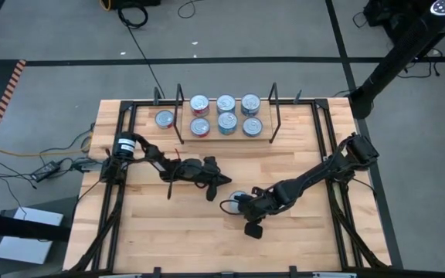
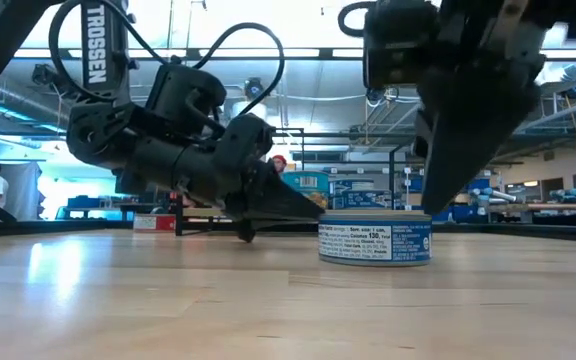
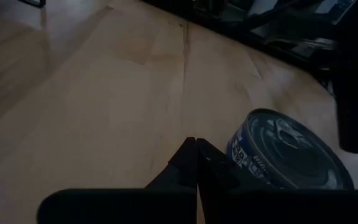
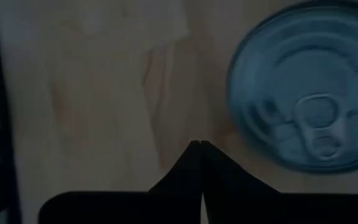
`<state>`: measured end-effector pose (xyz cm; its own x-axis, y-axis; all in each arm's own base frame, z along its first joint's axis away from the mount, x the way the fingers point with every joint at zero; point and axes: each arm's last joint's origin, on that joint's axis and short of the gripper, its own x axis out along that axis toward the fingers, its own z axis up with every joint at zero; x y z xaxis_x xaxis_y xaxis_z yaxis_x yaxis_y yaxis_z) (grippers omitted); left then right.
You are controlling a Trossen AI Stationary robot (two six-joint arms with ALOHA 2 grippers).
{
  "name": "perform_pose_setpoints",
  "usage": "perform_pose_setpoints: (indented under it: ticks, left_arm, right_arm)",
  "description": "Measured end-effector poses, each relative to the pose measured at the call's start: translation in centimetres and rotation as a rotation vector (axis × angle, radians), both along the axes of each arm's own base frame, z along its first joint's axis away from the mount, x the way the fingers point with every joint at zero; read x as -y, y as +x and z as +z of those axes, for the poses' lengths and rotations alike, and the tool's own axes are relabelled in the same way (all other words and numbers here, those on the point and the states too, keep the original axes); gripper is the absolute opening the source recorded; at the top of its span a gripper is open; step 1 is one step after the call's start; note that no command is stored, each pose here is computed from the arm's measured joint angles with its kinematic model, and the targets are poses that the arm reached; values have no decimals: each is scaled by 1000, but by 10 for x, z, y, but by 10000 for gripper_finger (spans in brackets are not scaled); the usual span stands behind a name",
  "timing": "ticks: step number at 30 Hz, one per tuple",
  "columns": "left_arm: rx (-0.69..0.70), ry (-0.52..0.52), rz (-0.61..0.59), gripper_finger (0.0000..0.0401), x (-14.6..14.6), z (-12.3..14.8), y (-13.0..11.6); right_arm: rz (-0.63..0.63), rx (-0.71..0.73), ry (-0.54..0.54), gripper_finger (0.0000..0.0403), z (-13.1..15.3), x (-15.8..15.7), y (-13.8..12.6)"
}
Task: Stack canned seafood by type on shelf
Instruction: Stack the blue tuna can on top of the other blue tuna can
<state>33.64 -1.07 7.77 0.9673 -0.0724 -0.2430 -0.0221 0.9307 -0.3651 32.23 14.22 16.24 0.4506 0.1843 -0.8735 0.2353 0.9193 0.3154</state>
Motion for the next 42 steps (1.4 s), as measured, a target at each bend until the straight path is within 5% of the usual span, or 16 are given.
perform_pose_setpoints:
  ticks: [19,42]
  left_arm:
    - [-100,102,-50,3,2,7,31]
    - [-216,162,-180,3,24,4,37]
  right_arm:
    - [-36,19,7,8,-28,11,-12]
    - [-153,78,17,8,-11,22,1]
